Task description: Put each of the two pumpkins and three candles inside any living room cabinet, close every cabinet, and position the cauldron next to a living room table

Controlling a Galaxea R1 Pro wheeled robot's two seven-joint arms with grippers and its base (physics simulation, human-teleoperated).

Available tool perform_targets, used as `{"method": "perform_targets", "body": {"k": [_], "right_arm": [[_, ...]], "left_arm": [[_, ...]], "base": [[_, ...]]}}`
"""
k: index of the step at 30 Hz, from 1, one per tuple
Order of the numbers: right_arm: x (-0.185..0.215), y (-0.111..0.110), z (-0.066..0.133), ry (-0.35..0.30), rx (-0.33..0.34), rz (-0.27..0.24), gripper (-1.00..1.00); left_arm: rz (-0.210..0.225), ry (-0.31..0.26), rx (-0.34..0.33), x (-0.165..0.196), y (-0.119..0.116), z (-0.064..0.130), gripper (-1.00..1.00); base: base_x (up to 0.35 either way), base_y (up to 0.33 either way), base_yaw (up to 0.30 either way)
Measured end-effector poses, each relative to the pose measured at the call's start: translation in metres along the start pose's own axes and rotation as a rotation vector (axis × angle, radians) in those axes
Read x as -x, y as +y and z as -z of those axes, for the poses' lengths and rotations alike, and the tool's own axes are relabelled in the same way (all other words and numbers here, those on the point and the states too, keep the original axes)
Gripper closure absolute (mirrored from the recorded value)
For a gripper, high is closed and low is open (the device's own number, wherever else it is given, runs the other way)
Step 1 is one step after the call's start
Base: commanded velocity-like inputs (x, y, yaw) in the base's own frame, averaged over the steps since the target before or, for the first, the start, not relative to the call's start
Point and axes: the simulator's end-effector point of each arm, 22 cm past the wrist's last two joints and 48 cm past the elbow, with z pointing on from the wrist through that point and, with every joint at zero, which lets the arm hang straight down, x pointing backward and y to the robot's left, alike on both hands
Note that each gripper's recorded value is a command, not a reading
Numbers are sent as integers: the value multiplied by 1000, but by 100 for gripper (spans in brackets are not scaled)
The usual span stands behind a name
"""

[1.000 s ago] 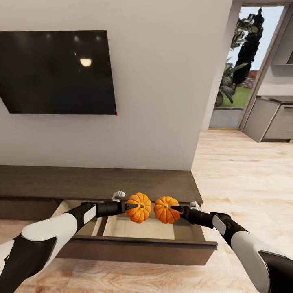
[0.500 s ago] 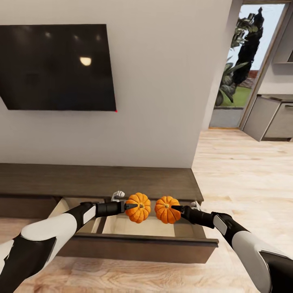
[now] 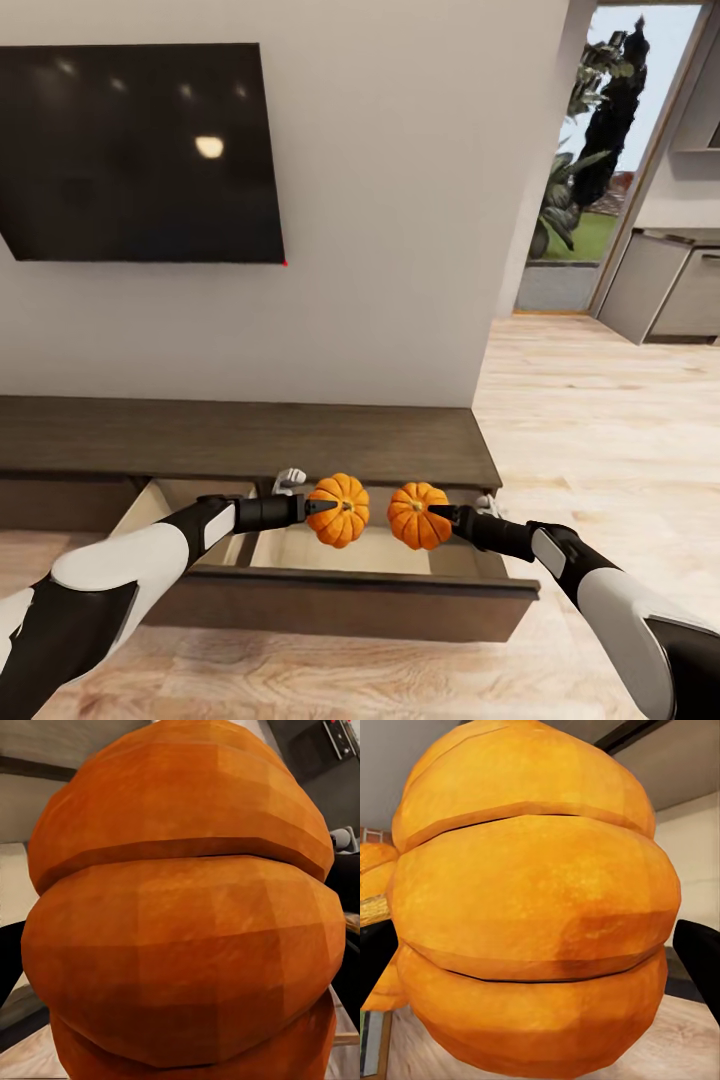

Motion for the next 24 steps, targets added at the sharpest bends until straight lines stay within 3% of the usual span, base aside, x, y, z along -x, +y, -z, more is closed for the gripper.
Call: {"method": "perform_targets", "body": {"k": [8,24], "right_arm": [[-8,-14,-6,0,-2,-2,100],[-25,-45,-20,4,-27,-1,100]], "left_arm": [[7,4,2,-12,11,-6,100],[3,13,-5,-37,29,-21,100]], "base": [[198,0,0],[9,0,0]]}}
